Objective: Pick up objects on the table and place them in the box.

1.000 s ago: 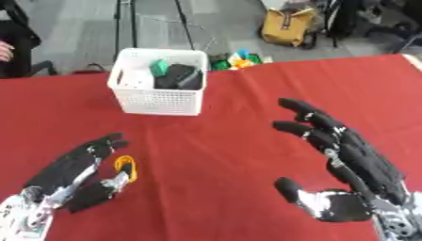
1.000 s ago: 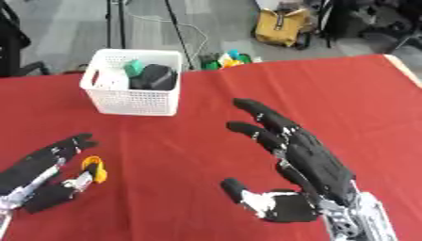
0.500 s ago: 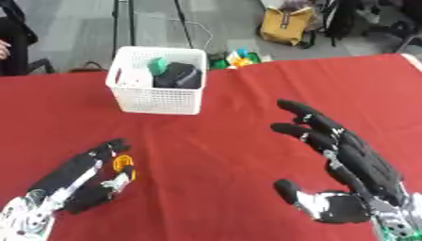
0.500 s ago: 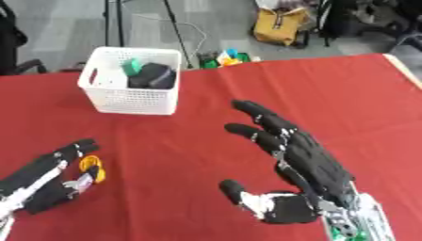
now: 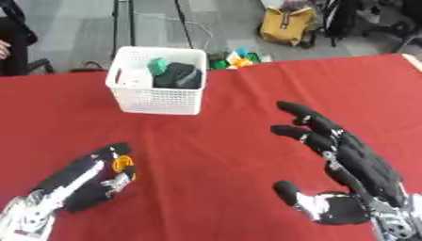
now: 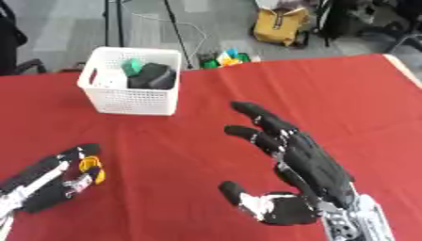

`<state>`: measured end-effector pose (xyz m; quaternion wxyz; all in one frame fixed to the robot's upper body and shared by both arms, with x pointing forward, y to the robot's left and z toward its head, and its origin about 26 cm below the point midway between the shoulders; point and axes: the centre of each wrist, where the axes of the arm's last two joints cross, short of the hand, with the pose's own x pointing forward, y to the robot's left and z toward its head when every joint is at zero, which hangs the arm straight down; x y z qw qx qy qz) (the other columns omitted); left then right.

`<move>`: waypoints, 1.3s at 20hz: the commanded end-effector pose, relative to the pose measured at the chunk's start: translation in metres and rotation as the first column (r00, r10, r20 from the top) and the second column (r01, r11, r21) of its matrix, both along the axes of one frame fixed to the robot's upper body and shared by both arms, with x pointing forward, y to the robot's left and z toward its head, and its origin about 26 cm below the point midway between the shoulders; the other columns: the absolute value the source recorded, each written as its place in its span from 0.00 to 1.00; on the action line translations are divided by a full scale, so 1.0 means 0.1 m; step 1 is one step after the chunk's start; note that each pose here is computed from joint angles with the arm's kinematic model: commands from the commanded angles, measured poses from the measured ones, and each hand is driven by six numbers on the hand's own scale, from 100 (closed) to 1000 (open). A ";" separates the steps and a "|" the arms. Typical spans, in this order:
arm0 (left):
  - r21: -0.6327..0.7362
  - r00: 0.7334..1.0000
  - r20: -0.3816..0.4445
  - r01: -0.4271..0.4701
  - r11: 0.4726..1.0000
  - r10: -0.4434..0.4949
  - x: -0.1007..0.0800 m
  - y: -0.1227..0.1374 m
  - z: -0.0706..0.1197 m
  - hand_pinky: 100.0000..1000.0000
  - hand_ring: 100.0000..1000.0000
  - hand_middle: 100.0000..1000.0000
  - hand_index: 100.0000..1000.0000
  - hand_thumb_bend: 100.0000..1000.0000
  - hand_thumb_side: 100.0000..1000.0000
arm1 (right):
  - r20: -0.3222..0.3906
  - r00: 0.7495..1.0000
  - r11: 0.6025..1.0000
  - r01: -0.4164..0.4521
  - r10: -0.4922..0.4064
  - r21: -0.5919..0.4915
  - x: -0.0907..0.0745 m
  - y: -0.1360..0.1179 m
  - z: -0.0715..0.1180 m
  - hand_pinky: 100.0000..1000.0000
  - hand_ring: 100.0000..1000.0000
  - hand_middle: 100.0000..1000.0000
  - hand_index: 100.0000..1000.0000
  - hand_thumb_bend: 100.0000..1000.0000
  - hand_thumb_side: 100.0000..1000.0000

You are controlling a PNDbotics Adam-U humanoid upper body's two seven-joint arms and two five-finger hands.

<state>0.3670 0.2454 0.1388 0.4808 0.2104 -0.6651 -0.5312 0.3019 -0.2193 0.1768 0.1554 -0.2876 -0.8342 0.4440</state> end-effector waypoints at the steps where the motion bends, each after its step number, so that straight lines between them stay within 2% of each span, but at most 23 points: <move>1: 0.007 1.000 0.016 -0.009 1.000 0.009 0.01 0.04 0.08 1.00 1.00 1.00 1.00 0.16 1.00 | 0.027 1.000 1.000 -0.005 0.005 0.002 -0.03 0.00 0.07 0.79 1.00 1.00 0.89 0.37 1.00; 26: 0.155 0.996 -0.010 -0.085 0.984 0.087 0.08 0.08 -0.12 1.00 1.00 1.00 1.00 0.06 1.00 | 0.011 1.000 1.000 -0.026 0.025 0.017 -0.03 0.00 0.07 0.76 1.00 1.00 0.88 0.36 1.00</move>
